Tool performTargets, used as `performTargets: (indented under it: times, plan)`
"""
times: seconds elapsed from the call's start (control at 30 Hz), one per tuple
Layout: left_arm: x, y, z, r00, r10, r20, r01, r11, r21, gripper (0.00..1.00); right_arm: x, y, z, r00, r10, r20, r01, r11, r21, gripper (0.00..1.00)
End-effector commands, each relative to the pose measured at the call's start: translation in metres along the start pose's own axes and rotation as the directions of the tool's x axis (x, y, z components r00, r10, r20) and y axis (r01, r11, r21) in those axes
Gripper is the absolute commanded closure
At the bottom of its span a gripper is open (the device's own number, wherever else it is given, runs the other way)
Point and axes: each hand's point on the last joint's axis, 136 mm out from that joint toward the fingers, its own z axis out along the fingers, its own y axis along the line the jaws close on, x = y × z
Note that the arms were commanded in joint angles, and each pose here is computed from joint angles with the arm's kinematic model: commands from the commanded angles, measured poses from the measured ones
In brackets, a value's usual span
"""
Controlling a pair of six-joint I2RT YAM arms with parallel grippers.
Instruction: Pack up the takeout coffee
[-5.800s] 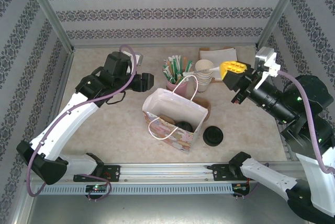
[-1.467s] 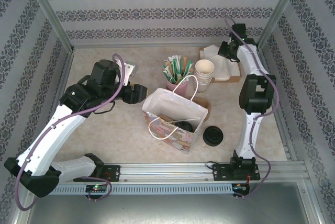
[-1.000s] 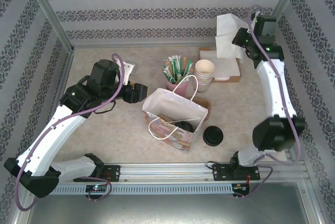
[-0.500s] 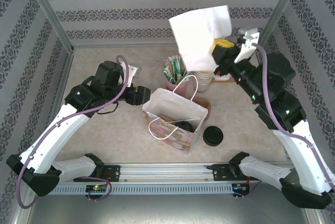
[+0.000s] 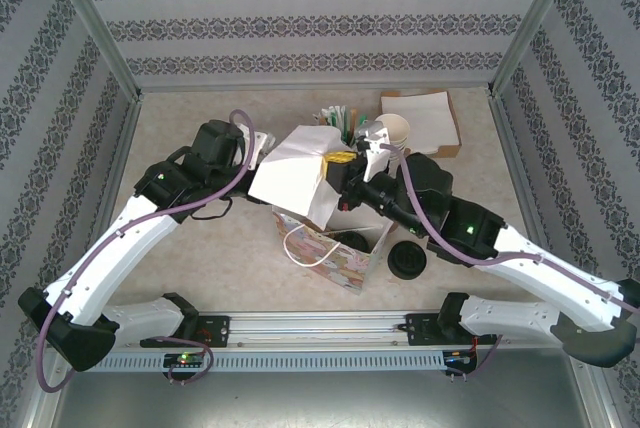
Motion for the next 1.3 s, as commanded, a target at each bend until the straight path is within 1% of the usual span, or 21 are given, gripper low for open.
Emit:
performTargets:
  times: [0.0,0.1,0.13,0.23,0.3,0.37,0.43,0.57,0.73,0.87,1.0,1.27]
  plan:
    - [-0.002,-0.006,0.006,1.0,-0.007,0.009,0.006,1.0,0.018,0.31,-0.002,0.005,0.001,0.984,0.173,0.051,-0.171,0.984,-0.044,1.0]
    - [-0.004,-0.005,0.007,1.0,-0.007,0.01,0.007,1.0,0.015,0.31,0.018,-0.002,0.006,0.965,0.262,0.028,-0.261,0.965,-0.036,1.0]
    - [-0.003,-0.004,0.009,1.0,-0.007,0.007,0.007,1.0,0.011,0.31,0.024,-0.001,0.008,0.963,0.27,0.019,-0.269,0.962,-0.044,1.0]
    - [-0.005,-0.004,0.008,1.0,-0.003,0.012,0.003,1.0,0.004,0.31,0.037,-0.004,0.01,0.961,0.276,-0.011,-0.276,0.961,-0.017,1.0]
    - [-0.006,-0.003,0.009,1.0,-0.002,0.015,0.002,1.0,0.0,0.31,0.042,-0.003,0.011,0.953,0.302,-0.023,-0.303,0.953,-0.025,1.0]
    - [-0.006,-0.003,0.009,1.0,-0.003,0.011,0.003,1.0,-0.003,0.31,0.05,0.0,0.013,0.953,0.299,-0.057,-0.301,0.953,-0.028,1.0]
    - [-0.005,-0.003,0.01,1.0,-0.003,0.007,0.003,1.0,-0.004,0.31,0.058,-0.006,0.012,0.957,0.279,-0.077,-0.278,0.96,0.021,1.0]
    - [-0.005,0.0,0.011,1.0,-0.006,0.007,0.006,1.0,-0.014,0.31,0.088,-0.031,0.008,0.955,0.267,-0.13,-0.249,0.958,0.141,1.0]
    - [-0.007,-0.001,0.012,1.0,-0.001,0.01,0.001,1.0,-0.015,0.31,0.117,-0.046,0.008,0.948,0.219,-0.232,-0.167,0.96,0.225,1.0]
    - [-0.008,-0.001,0.011,1.0,0.0,0.011,0.0,1.0,-0.017,0.31,0.128,-0.05,0.009,0.938,0.162,-0.307,-0.084,0.964,0.252,1.0]
    - [-0.008,-0.002,0.009,1.0,0.004,0.018,-0.003,1.0,-0.019,0.31,0.133,-0.052,0.013,0.928,0.113,-0.355,-0.019,0.966,0.256,1.0]
    - [-0.014,-0.003,-0.005,0.998,0.015,0.056,-0.014,1.0,-0.023,0.31,0.149,-0.055,0.022,0.878,0.037,-0.477,0.095,0.963,0.251,1.0]
